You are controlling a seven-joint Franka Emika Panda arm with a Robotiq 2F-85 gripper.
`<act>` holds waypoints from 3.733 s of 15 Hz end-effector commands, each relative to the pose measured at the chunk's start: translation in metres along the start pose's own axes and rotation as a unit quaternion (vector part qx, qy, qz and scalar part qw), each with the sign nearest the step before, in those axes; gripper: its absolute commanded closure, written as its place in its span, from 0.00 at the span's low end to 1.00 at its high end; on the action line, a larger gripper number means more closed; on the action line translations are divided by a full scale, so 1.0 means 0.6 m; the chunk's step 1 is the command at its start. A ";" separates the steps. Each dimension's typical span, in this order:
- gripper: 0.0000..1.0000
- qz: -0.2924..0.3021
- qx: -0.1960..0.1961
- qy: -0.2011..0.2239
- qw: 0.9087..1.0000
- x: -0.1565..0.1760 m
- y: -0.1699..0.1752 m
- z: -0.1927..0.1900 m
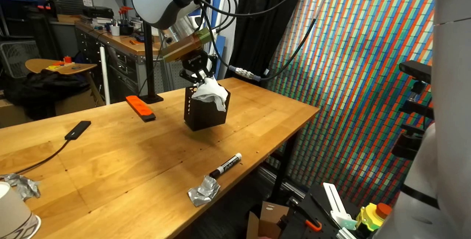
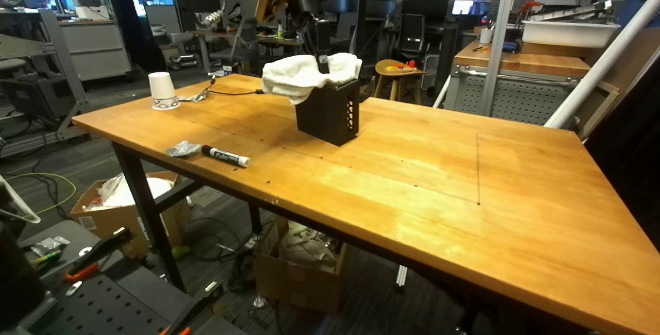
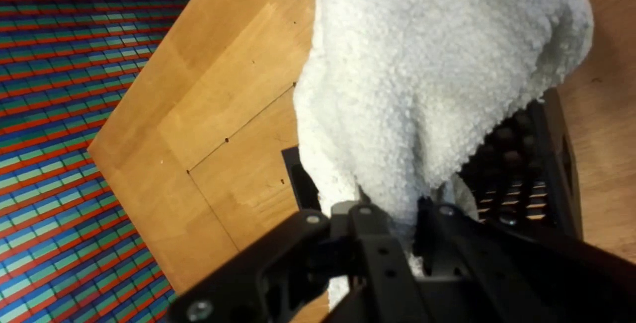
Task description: Pick up the cloth from the table and put it in the box
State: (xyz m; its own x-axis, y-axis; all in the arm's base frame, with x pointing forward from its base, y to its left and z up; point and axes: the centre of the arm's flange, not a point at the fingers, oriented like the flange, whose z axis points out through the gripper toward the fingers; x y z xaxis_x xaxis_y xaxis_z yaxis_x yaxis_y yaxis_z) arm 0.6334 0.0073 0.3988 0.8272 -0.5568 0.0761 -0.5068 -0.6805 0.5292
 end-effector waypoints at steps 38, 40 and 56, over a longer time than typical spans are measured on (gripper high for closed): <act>0.05 -0.093 0.131 -0.055 0.985 0.111 -0.026 0.071; 0.05 -0.083 0.128 -0.056 0.987 0.116 -0.024 0.068; 0.92 -0.044 0.104 -0.028 0.993 0.126 -0.021 0.032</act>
State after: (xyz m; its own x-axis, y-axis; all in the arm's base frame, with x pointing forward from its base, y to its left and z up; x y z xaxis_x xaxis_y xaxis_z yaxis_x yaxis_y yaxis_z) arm 0.6877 -0.0371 0.3611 0.8542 -0.5138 -0.0797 -0.4670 -0.8255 0.3168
